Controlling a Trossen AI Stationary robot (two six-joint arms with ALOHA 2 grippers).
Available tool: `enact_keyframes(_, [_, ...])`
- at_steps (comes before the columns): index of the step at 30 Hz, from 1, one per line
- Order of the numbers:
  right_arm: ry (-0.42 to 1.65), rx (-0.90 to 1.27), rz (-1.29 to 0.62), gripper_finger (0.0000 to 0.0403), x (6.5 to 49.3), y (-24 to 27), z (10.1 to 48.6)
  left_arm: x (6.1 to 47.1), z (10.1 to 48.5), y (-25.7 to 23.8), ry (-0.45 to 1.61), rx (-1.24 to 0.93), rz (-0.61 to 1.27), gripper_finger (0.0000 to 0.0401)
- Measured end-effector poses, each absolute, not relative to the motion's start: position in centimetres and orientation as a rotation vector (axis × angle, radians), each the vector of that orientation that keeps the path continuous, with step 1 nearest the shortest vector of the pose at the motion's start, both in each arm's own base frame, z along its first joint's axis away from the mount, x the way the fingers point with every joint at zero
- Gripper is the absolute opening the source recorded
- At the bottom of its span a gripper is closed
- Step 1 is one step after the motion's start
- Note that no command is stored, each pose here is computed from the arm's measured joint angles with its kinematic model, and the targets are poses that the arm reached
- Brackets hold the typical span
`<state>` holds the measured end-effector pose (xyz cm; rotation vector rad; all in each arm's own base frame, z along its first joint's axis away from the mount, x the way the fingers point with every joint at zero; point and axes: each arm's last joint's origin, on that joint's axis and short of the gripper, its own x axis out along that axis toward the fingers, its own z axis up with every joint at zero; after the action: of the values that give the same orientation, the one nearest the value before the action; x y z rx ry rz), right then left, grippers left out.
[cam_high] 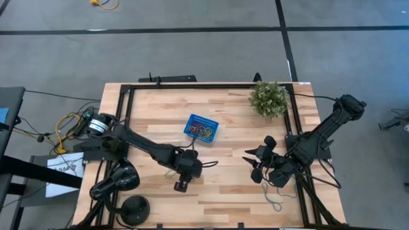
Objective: Pick and place items into bin
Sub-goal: Put the blue rubber band into the blue bin
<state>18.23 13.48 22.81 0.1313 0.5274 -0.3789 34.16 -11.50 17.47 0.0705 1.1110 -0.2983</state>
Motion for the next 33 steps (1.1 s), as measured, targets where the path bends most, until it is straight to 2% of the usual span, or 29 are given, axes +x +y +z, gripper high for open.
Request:
enact_keyframes(7, [0.527,0.132,-0.379,0.0124,18.2,13.5,22.8,33.3,16.0,-12.6,1.08,0.115,-0.362,0.0144])
enact_keyframes(14, [0.527,0.132,-0.379,0.0124,18.2,13.5,22.8,33.1,14.9,-13.9,1.09,0.127,-0.422,0.0164])
enact_keyframes(20, [0.518,0.144,-0.38,0.0124,18.4,13.5,22.9,33.5,12.8,-14.3,1.135,0.186,-0.397,0.0165])
enact_keyframes(26, [0.515,0.148,-0.379,0.0124,18.4,13.5,22.9,33.6,13.0,-13.9,1.127,0.188,-0.374,0.0159])
enact_keyframes(30, [0.51,0.149,-0.381,0.0124,18.4,13.5,22.9,33.7,12.6,-13.7,1.135,0.202,-0.361,0.0127])
enact_keyframes(33, [0.507,0.154,-0.38,0.0124,18.4,13.5,23.0,33.7,12.5,-13.5,1.141,0.205,-0.352,0.0085])
